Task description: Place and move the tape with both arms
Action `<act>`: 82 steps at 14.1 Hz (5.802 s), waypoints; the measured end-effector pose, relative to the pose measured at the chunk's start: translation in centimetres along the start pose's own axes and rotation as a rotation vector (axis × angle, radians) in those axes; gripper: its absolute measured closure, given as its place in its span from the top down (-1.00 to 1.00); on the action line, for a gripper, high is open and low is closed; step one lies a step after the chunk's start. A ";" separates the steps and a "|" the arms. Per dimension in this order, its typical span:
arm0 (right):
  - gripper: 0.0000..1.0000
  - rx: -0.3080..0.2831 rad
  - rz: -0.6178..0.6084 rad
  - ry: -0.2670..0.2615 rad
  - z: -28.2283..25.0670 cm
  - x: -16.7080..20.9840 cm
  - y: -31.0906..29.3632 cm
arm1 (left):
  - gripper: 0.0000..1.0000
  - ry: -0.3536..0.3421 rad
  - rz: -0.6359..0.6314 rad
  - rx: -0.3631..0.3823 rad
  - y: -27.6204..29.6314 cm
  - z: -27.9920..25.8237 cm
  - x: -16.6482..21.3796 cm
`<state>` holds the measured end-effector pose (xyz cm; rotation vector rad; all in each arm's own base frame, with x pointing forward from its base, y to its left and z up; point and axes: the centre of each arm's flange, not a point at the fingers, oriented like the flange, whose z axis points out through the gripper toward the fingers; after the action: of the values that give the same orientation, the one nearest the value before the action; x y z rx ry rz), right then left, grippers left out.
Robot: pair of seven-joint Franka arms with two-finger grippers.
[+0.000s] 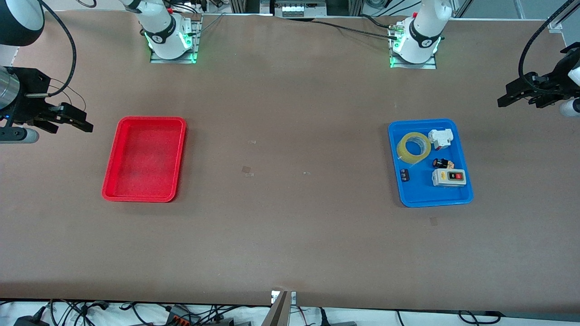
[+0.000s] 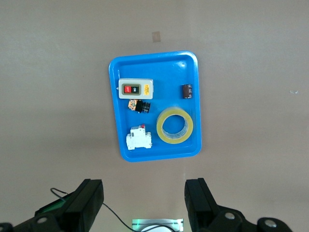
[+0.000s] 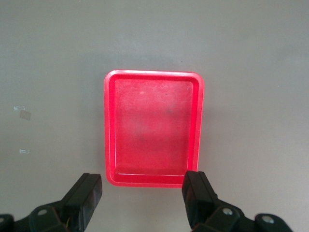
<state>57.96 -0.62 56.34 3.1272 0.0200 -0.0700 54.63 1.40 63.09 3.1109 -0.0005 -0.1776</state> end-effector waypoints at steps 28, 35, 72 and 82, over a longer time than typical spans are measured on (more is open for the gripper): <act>1.00 0.000 0.003 0.014 -0.7 -0.3 0.1 | 1.00 -0.098 0.070 0.007 3.3 15.6 2.3; 1.00 0.000 0.003 0.014 -0.7 -0.3 0.1 | 1.00 -0.017 0.057 0.011 2.4 29.8 0.6; 1.00 -0.001 0.013 0.024 0.2 0.6 0.7 | -0.59 -0.186 -0.473 -0.100 42.7 35.2 4.9; 1.00 0.000 0.032 0.018 0.5 0.7 1.8 | 0.00 -0.117 -0.580 -0.132 50.7 42.0 1.5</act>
<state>58.61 -2.42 55.82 3.1267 -0.0306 -0.0410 51.41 -50.35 22.54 2.8706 0.8704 -0.3497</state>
